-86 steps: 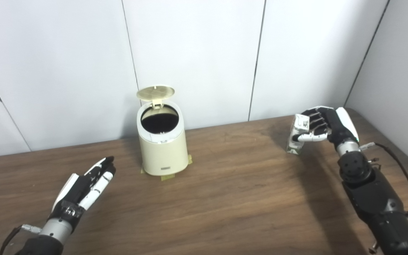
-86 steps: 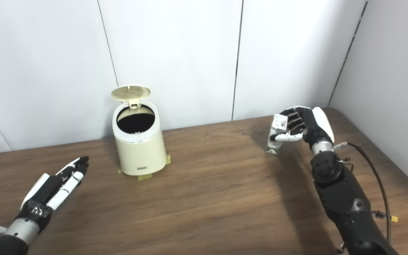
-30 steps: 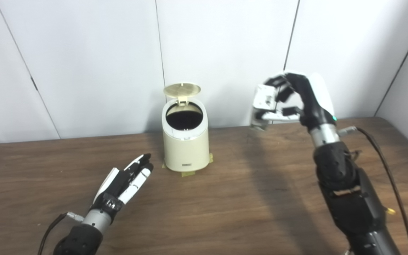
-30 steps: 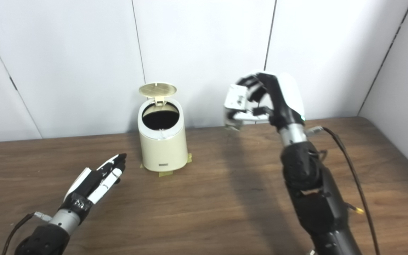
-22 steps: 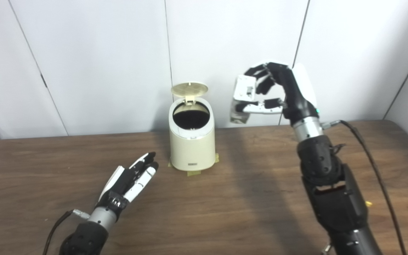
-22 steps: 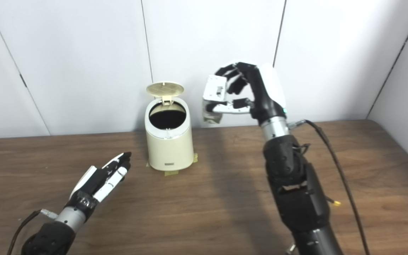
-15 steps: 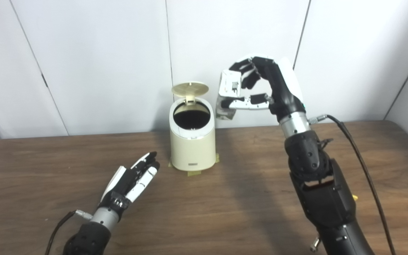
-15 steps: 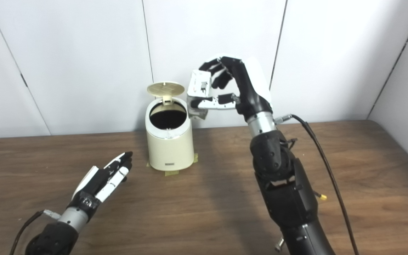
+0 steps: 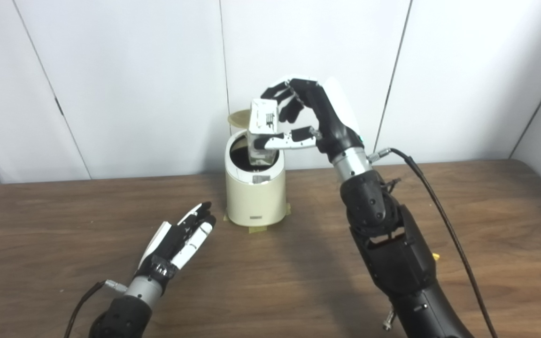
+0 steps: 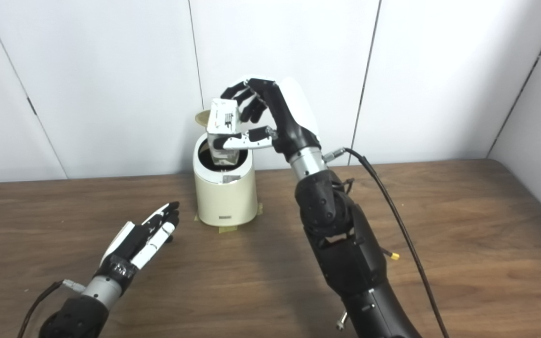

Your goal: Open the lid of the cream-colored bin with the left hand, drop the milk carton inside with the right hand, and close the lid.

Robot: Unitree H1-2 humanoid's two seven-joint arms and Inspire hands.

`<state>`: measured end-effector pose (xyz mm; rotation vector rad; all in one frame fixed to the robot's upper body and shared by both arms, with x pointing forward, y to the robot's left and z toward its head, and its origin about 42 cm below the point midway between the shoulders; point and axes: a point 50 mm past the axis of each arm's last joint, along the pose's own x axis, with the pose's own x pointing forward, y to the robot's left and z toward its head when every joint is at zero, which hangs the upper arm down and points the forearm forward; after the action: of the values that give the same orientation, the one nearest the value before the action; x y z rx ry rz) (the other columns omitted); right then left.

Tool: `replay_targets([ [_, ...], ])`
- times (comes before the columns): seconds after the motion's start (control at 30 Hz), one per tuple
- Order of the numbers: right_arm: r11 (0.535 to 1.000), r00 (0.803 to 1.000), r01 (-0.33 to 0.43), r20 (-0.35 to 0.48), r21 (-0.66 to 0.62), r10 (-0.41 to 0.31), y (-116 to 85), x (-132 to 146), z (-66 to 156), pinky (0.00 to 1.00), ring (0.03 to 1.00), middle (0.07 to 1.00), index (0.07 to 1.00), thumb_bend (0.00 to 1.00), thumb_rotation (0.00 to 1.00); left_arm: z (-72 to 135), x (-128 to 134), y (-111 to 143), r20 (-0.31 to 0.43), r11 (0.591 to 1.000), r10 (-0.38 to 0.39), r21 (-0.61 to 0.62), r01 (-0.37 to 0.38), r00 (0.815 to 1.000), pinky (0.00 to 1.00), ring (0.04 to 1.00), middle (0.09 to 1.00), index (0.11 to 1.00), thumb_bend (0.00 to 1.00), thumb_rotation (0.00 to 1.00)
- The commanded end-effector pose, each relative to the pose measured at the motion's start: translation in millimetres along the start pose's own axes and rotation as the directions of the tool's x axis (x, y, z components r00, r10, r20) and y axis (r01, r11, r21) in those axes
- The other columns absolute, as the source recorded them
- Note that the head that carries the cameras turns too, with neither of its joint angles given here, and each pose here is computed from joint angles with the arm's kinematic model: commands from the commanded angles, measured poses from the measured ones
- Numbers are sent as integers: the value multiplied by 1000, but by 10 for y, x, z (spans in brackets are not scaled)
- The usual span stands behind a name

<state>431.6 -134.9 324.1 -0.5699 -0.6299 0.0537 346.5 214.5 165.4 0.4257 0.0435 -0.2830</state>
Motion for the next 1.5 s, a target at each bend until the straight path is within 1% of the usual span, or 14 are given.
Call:
replay_targets([
  [0.0,999,992,43,116,23,-45,-74,199,297,361,393,495,520,516,0,197,58,56,90,1000,23,20,-24,996,839,922,950,964,509,880],
  [0.17,999,992,24,123,33,-27,34,220,262,353,393,501,520,515,0,220,61,45,92,999,27,20,-29,995,848,924,947,959,510,887],
  [0.23,999,991,16,131,41,-21,79,231,235,314,408,505,526,499,0,223,58,35,92,999,28,18,-30,995,850,923,943,956,507,884],
  [0.33,998,992,4,125,57,-11,116,256,198,307,415,507,522,496,0,223,46,22,88,999,29,22,-31,996,844,919,940,950,507,883],
  [0.43,998,993,3,119,62,-10,155,284,169,309,419,512,517,496,0,201,36,24,90,999,31,18,-33,995,843,919,943,951,502,880],
  [0.57,998,992,7,122,61,-14,191,317,137,285,419,525,521,493,0,191,26,42,87,999,35,11,-36,996,849,925,949,959,502,868],
  [0.77,998,992,8,124,55,-15,182,355,119,299,419,514,523,494,0,200,21,64,88,999,41,5,-41,995,838,918,948,960,508,873],
  [0.97,998,993,38,106,56,-44,123,405,134,314,417,504,522,496,0,181,9,45,81,999,46,2,-46,996,834,911,937,948,486,866],
  [1.07,998,994,42,98,48,-46,100,422,141,319,413,500,520,497,0,165,2,34,83,999,49,-4,-48,995,840,913,939,949,482,861],
  [1.27,999,993,36,110,25,-39,95,422,104,317,406,499,521,496,0,170,-15,27,84,999,49,-12,-48,995,857,927,947,954,474,853],
  [1.47,997,988,43,154,-63,-33,94,402,61,329,403,496,526,496,0,194,-10,11,83,999,50,-10,-49,995,857,924,943,954,488,861],
])
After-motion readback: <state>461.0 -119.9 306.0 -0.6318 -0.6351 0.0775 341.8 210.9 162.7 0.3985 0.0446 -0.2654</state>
